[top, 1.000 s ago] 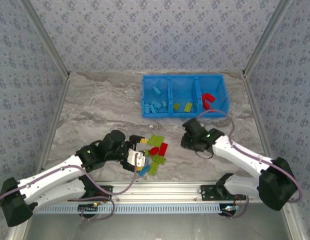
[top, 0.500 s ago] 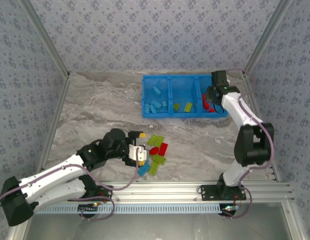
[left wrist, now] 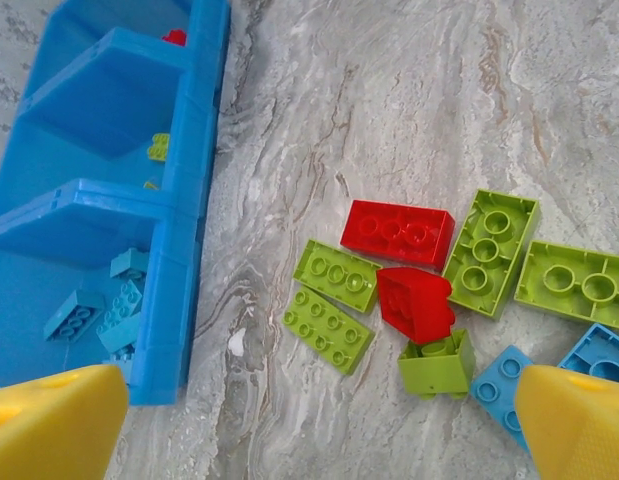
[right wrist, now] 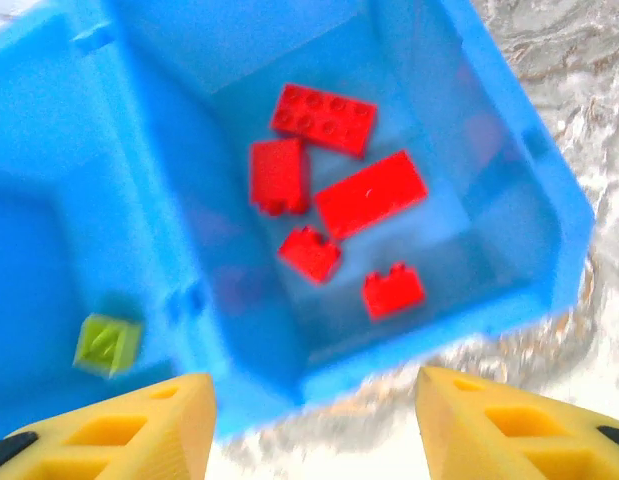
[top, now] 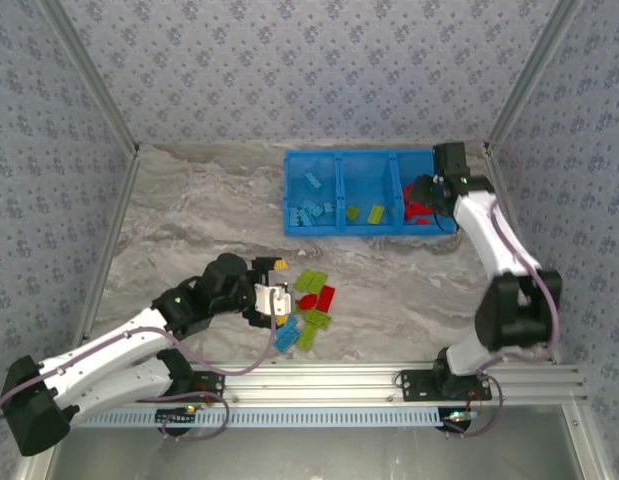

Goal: Sort the legos into containers by color

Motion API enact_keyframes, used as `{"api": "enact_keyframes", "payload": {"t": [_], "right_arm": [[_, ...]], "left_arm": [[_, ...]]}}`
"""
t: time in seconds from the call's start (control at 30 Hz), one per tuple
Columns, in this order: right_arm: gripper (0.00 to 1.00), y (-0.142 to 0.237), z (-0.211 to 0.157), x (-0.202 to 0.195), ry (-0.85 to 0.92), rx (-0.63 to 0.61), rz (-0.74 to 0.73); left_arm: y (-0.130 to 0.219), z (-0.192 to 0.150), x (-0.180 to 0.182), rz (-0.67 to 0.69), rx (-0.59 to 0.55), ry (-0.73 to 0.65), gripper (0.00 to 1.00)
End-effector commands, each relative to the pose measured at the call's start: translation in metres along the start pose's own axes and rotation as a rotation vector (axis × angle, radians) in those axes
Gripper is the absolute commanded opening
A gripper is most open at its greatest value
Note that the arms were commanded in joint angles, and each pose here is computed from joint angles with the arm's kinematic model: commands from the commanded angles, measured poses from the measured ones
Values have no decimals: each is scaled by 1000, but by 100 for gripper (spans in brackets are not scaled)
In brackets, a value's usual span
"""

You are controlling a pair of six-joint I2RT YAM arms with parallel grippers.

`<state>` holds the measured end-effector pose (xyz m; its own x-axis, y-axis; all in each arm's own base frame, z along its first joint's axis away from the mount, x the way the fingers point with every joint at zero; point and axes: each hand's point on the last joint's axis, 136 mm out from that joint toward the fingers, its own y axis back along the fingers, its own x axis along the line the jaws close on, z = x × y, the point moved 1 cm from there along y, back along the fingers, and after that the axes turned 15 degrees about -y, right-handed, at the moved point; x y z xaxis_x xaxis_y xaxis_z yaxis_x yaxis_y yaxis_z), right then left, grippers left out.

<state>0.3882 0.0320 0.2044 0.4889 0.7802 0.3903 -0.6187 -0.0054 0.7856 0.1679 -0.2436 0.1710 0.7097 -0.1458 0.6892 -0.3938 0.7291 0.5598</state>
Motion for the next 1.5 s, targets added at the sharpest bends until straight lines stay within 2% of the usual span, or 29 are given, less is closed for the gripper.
{"api": "enact_keyframes", "payload": {"t": [0.0, 0.13, 0.23, 0.3, 0.33, 0.43, 0.53, 0.7, 0.83, 1.1, 1.2, 1.27, 1.47], "right_arm": [[59, 45, -61, 17, 37, 86, 171], [59, 91, -147, 32, 174, 226, 362], [59, 113, -210, 27, 300, 383, 405], [59, 122, -244, 16, 395, 473, 394], [59, 127, -258, 12, 415, 514, 383], [60, 135, -277, -1, 494, 551, 339], [60, 139, -281, -3, 515, 571, 334], [61, 138, -279, -5, 529, 557, 330], [61, 133, -278, -10, 524, 534, 320], [62, 130, -273, -22, 511, 519, 303], [63, 130, -267, -27, 503, 506, 289], [63, 130, -263, -29, 484, 502, 290], [63, 127, -261, -34, 454, 505, 285]], "left_arm": [[-1, 0, 14, 38, 10, 78, 99], [-6, -2, 28, 44, 52, 242, 99], [-13, 2, 44, 68, 101, 411, 99], [-13, 5, 60, 109, 163, 561, 98], [-12, 0, 69, 145, 213, 700, 96], [-13, -23, 68, 200, 384, 1034, 89], [-28, -30, 55, 191, 445, 1261, 88], [-66, -28, 48, 165, 437, 1440, 87], [-97, -21, 48, 119, 470, 1477, 82], [-147, -36, 36, 150, 649, 1308, 59], [-164, -36, 34, 118, 656, 1266, 54], [-173, -38, 28, 92, 668, 1245, 53], [-184, -57, 1, 37, 802, 1170, 52]]}}
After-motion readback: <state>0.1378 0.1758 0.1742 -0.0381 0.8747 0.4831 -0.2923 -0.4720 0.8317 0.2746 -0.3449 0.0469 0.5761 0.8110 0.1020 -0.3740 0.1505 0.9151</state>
